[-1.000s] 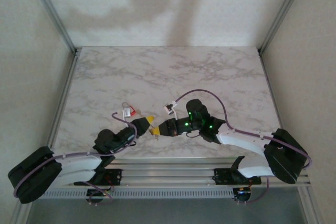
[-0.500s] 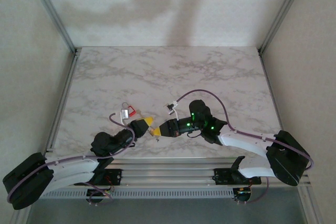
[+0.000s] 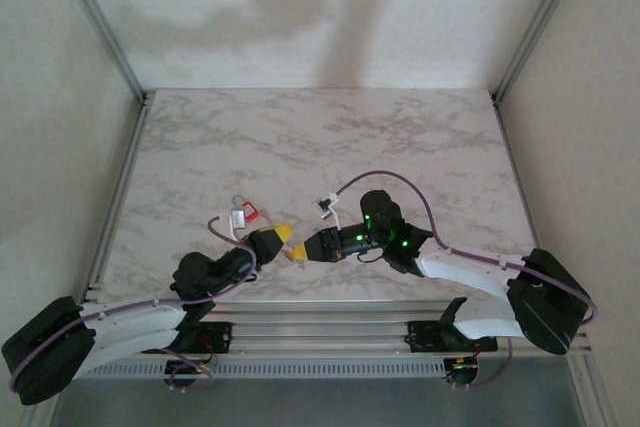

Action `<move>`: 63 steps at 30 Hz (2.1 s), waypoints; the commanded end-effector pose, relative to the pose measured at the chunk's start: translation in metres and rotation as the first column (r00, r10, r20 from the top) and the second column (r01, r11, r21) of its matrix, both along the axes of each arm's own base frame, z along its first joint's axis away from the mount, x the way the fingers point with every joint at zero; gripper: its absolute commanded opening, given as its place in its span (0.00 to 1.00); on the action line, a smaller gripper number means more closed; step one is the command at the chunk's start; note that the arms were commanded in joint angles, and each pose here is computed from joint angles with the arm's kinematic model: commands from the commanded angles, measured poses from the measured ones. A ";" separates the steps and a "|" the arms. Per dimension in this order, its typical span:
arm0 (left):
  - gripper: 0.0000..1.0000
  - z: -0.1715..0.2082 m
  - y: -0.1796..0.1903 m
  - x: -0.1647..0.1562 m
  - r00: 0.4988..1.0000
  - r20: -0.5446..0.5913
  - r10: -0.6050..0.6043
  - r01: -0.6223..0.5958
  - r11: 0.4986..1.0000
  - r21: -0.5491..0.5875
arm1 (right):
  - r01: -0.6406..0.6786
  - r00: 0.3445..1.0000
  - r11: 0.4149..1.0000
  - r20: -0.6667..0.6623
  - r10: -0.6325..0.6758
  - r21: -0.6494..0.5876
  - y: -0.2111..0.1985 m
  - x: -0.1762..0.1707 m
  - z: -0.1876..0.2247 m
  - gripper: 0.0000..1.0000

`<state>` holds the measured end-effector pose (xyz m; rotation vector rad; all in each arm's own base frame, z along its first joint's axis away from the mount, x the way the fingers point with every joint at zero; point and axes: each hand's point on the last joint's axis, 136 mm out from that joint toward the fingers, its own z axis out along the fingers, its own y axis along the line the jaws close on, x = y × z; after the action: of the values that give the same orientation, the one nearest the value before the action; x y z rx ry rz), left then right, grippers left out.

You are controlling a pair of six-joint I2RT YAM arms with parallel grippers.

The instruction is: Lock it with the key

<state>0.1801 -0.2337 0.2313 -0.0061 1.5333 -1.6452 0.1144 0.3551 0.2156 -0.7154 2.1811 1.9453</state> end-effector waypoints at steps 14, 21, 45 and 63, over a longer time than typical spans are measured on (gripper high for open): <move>0.00 0.002 -0.006 -0.012 0.998 0.032 -0.051 0.049 0.998 0.039 | 0.019 0.995 0.998 0.101 -0.025 0.055 0.000 0.018 0.027 0.00; 0.00 0.003 -0.011 -0.018 0.995 0.006 -0.099 0.099 0.995 -0.012 | 0.121 0.988 0.992 0.090 -0.123 0.030 0.006 0.039 0.022 0.00; 0.00 -0.006 -0.026 -0.039 0.987 0.004 -0.160 0.160 0.987 -0.006 | 0.173 0.969 0.969 0.149 -0.200 0.176 0.017 0.067 0.066 0.00; 0.00 -0.001 -0.033 -0.049 0.980 0.002 -0.201 0.201 0.979 -0.022 | 0.248 0.941 0.955 0.193 -0.278 0.164 0.023 0.093 0.058 0.00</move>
<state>0.1978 -0.2161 0.2424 -0.2273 1.4077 -1.5625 0.1390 0.3651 0.2250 -0.7601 2.1523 1.9435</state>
